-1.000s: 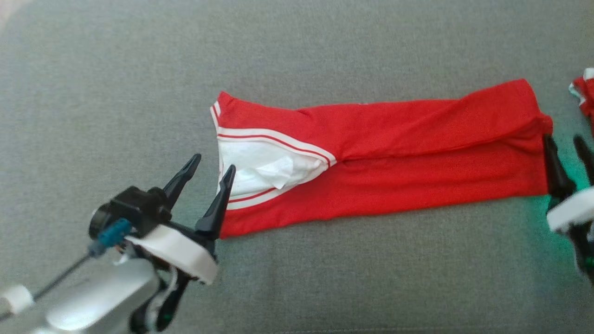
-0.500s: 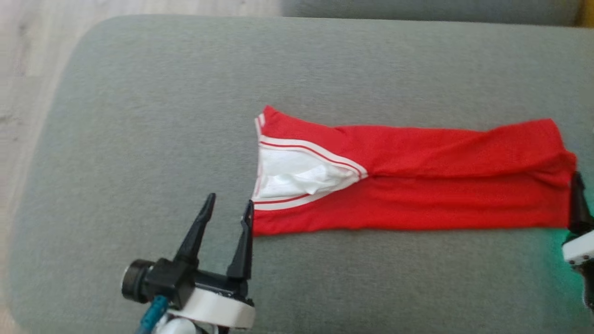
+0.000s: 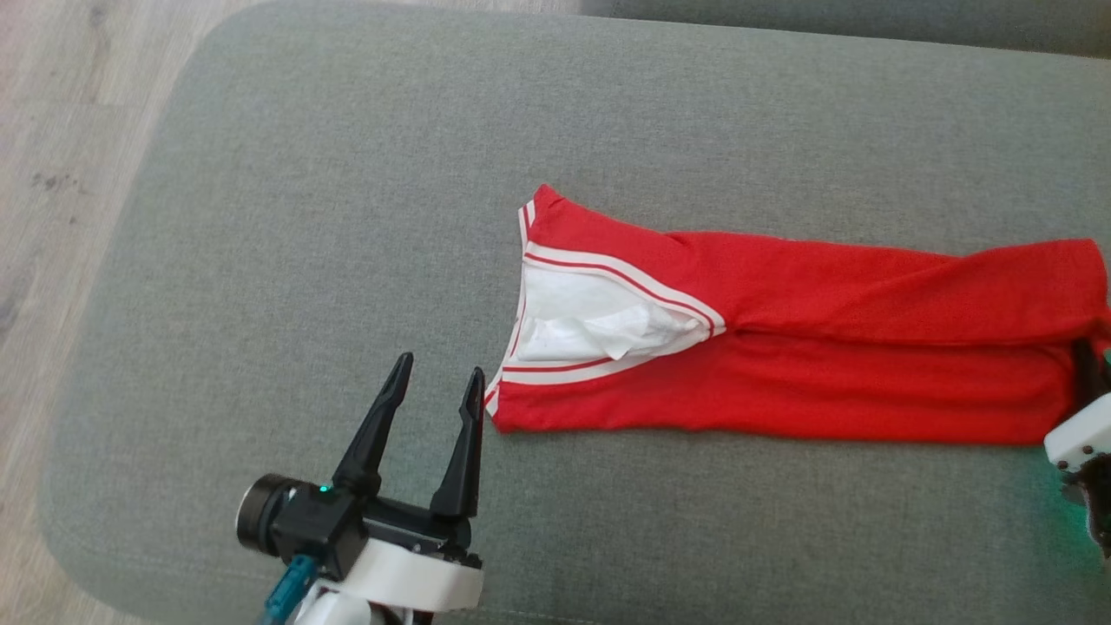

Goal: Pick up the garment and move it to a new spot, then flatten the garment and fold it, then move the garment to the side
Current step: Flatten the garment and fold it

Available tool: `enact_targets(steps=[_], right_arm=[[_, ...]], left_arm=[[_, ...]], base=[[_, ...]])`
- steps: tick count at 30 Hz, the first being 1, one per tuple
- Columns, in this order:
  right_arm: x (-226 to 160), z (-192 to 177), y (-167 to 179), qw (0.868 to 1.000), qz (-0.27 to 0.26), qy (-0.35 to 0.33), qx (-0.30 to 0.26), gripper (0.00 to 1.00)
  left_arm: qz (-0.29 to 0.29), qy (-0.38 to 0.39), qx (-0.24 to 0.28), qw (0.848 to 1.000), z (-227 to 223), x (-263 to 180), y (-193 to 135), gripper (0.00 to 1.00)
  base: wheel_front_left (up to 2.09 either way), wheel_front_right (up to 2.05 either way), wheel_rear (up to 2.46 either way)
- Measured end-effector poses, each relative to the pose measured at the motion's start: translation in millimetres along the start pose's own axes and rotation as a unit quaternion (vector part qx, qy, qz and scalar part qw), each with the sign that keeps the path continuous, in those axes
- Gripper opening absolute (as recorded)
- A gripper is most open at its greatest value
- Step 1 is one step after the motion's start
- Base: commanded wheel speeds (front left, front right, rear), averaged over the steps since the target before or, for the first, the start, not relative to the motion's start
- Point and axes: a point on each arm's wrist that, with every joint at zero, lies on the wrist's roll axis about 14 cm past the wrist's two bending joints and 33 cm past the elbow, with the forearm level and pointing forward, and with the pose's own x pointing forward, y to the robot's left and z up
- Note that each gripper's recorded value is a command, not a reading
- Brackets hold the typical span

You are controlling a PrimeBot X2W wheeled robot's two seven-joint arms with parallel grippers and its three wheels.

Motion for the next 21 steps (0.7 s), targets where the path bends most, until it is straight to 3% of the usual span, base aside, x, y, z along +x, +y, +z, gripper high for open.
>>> enact_targets(steps=[8,14,17,21], right_arm=[[-13,15,-11,1.0,-0.006,-0.027,0.008,0.0],[-32,65,-49,0.996,-0.037,-0.086,0.012,0.0],[-36,88,-29,0.993,-0.002,-0.113,0.023,0.0],[-46,110,26,0.986,0.077,-0.145,0.036,0.0]], left_arm=[[-0.01,-0.008,-0.001,1.0,2,1,-4,1.0],[-0.017,-0.008,0.002,1.0,0,-1,-5,1.0],[-0.025,-0.012,0.002,1.0,2,0,-9,1.0],[-0.029,-0.019,0.002,0.999,6,-1,-11,1.0]], base=[[0.0,0.0,0.0],[0.0,0.0,0.0],[0.0,0.0,0.0],[0.0,0.0,0.0]])
